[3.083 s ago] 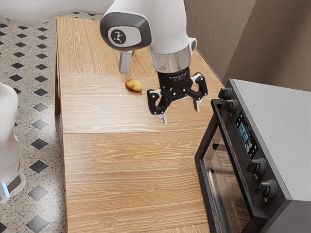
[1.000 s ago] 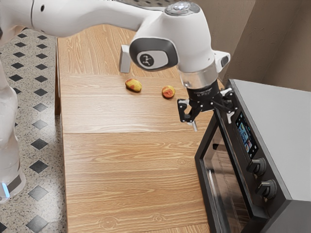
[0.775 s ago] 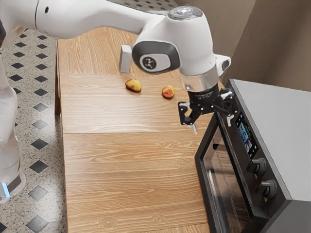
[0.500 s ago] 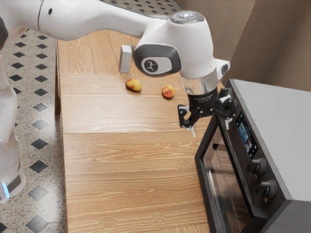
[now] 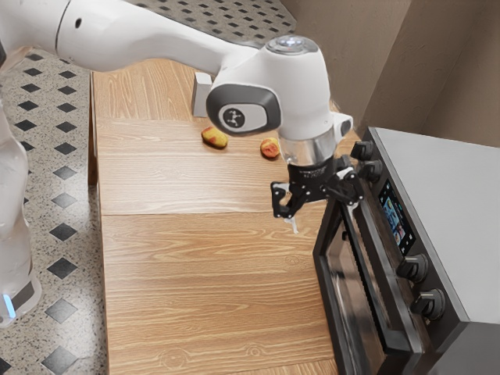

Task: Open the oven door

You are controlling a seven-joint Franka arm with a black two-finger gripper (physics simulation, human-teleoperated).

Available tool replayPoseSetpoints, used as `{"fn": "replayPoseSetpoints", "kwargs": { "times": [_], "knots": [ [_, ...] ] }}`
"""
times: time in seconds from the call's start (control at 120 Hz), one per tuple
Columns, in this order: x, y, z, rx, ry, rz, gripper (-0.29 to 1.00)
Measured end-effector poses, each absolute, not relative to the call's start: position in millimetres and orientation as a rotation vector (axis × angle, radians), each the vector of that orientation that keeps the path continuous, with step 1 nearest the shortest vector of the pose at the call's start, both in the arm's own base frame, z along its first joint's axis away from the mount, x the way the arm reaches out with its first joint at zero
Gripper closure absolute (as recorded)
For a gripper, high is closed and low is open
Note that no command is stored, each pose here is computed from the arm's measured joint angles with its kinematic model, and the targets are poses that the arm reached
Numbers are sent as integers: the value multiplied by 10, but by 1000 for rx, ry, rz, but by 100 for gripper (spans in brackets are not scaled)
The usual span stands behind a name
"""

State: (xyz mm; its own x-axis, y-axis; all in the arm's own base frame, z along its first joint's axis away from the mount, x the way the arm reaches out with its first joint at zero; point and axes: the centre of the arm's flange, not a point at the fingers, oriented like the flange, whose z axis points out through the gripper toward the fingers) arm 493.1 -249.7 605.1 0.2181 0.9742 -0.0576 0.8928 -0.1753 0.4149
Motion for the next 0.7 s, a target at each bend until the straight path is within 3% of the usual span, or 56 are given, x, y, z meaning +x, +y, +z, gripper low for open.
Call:
{"fn": "replayPoseSetpoints", "kwargs": {
  "times": [0.517,0.7],
  "knots": [
    [3847,-2278,5936,2022,1813,384,0],
    [3437,-2558,6558,2004,1675,530,0]
  ]
}}
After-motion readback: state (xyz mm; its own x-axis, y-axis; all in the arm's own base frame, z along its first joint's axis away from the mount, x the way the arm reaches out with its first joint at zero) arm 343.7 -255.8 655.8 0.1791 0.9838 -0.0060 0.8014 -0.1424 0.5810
